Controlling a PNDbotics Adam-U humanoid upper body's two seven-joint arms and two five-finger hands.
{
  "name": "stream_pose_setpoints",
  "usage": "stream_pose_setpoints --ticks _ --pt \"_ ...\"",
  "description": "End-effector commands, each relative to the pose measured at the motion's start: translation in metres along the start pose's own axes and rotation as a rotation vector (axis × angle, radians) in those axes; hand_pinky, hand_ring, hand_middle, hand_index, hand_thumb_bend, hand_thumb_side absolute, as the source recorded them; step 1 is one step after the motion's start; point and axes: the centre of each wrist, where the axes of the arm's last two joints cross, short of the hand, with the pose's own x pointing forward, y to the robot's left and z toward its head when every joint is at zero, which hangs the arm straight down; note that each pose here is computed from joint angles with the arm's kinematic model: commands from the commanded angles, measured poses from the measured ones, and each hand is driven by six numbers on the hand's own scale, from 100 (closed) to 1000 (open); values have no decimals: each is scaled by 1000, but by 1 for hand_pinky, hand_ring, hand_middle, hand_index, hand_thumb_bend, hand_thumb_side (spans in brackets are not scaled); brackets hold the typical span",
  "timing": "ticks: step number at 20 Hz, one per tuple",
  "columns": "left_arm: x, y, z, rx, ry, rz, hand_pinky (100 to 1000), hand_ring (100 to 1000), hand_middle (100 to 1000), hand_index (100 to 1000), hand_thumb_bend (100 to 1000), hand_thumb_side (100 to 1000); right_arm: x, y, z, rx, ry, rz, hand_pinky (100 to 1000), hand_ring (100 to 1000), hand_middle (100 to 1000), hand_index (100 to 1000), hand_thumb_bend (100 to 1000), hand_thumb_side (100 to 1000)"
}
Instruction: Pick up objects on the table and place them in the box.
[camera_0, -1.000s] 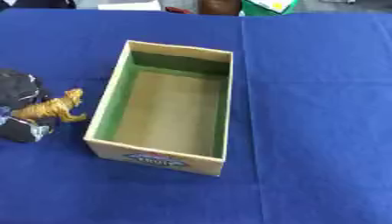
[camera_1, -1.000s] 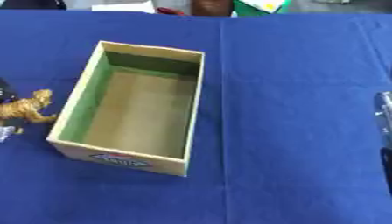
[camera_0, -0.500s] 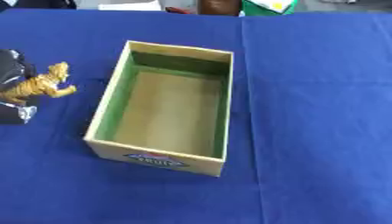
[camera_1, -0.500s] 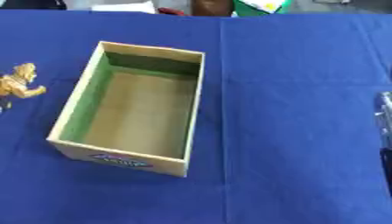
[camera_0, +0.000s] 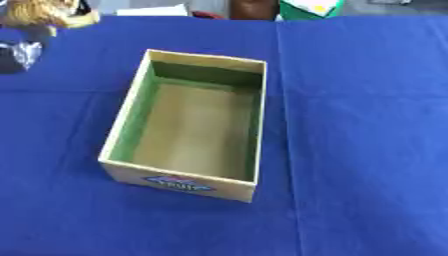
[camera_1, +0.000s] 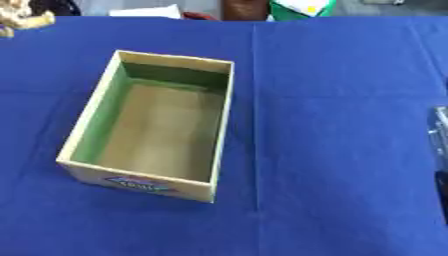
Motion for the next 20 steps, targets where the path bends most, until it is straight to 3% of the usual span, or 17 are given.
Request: stream_pose_setpoints --ticks 1,9,15,20 --pt "11 24 -13 114 -35 62 185 361 420 574 100 422 7 -2 -7 0 -33 -3 815 682 757 855 100 1000" --pt "80 44 -50 148 -272 157 189 367 427 575 100 419 9 1 -10 4 -49 -21 815 684 757 855 100 1000" --pt "118 39 -61 96 -372 206 194 372 431 573 100 436 10 2 -11 7 -52 -29 814 684 758 855 100 1000" --pt "136 26 -66 15 -410 223 197 376 436 574 100 458 10 3 -11 7 -56 -32 814 684 758 854 100 1000"
